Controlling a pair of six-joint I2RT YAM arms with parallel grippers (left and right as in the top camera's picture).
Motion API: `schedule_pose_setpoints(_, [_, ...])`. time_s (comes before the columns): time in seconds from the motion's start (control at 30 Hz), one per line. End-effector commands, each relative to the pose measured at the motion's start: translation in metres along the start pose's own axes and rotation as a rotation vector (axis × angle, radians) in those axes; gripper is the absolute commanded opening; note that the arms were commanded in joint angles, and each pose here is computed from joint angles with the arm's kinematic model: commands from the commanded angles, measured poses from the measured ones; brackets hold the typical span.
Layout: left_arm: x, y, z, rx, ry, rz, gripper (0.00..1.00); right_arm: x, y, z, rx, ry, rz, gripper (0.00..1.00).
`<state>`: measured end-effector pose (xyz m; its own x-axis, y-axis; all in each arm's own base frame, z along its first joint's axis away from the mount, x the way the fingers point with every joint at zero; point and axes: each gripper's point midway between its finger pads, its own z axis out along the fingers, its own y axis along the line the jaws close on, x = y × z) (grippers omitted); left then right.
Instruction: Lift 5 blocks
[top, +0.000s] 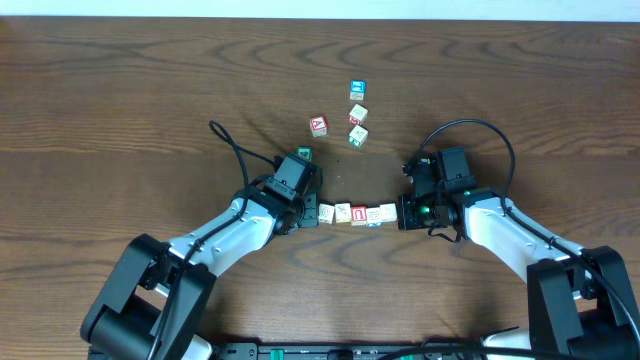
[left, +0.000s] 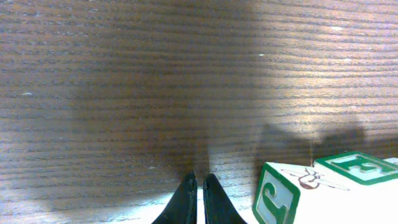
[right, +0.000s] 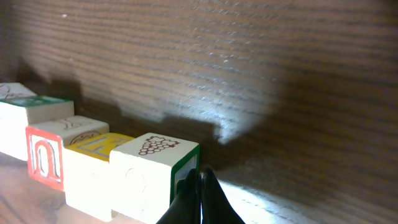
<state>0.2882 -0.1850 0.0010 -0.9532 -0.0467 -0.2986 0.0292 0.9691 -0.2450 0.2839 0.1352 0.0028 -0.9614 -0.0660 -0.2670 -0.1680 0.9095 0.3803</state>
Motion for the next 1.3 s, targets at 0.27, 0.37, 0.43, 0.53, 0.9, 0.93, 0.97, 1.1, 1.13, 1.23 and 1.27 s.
schedule_pose_setpoints(0.27, [0.004, 0.000, 0.002, 0.016, 0.021, -0.019, 0.07, 0.008, 0.009, 0.001, -0.048, 0.034, 0.016, 0.01])
schedule_pose_setpoints(0.37, [0.005, -0.001, 0.002, 0.018, 0.022, -0.047, 0.07, 0.008, 0.007, 0.002, -0.033, 0.031, 0.023, 0.01])
schedule_pose_setpoints(0.43, [0.005, -0.001, 0.002, 0.018, 0.022, -0.064, 0.07, 0.008, 0.006, 0.002, -0.033, 0.034, 0.023, 0.01])
schedule_pose_setpoints(0.53, [0.005, -0.001, 0.002, 0.017, 0.022, -0.064, 0.08, 0.008, 0.006, 0.002, -0.028, 0.033, 0.024, 0.01])
schedule_pose_setpoints(0.9, [-0.001, 0.008, 0.002, -0.031, -0.010, -0.062, 0.07, 0.009, -0.040, -0.006, 0.209, 0.015, 0.199, 0.01])
schedule_pose_setpoints(0.93, [-0.002, 0.010, 0.002, -0.042, -0.017, -0.059, 0.07, 0.011, -0.043, -0.008, 0.217, 0.023, 0.213, 0.01])
schedule_pose_setpoints(0.97, [-0.003, 0.011, 0.001, -0.052, -0.024, -0.052, 0.07, 0.013, -0.045, -0.009, 0.220, 0.031, 0.224, 0.01])
schedule_pose_setpoints(1.1, [-0.004, 0.013, 0.001, -0.062, -0.030, -0.028, 0.08, 0.025, -0.036, -0.009, 0.158, 0.091, 0.243, 0.01])
schedule_pose_setpoints(1.13, [-0.004, 0.013, 0.001, -0.061, -0.030, -0.029, 0.07, 0.027, -0.032, -0.009, 0.139, 0.104, 0.239, 0.01])
schedule_pose_setpoints(1.23, [-0.004, 0.013, 0.001, -0.062, -0.030, -0.029, 0.07, 0.029, -0.030, -0.009, 0.130, 0.115, 0.241, 0.01])
schedule_pose_setpoints(1.27, [-0.004, 0.013, 0.001, -0.062, -0.031, -0.029, 0.07, 0.026, -0.034, -0.009, 0.152, 0.101, 0.237, 0.01])
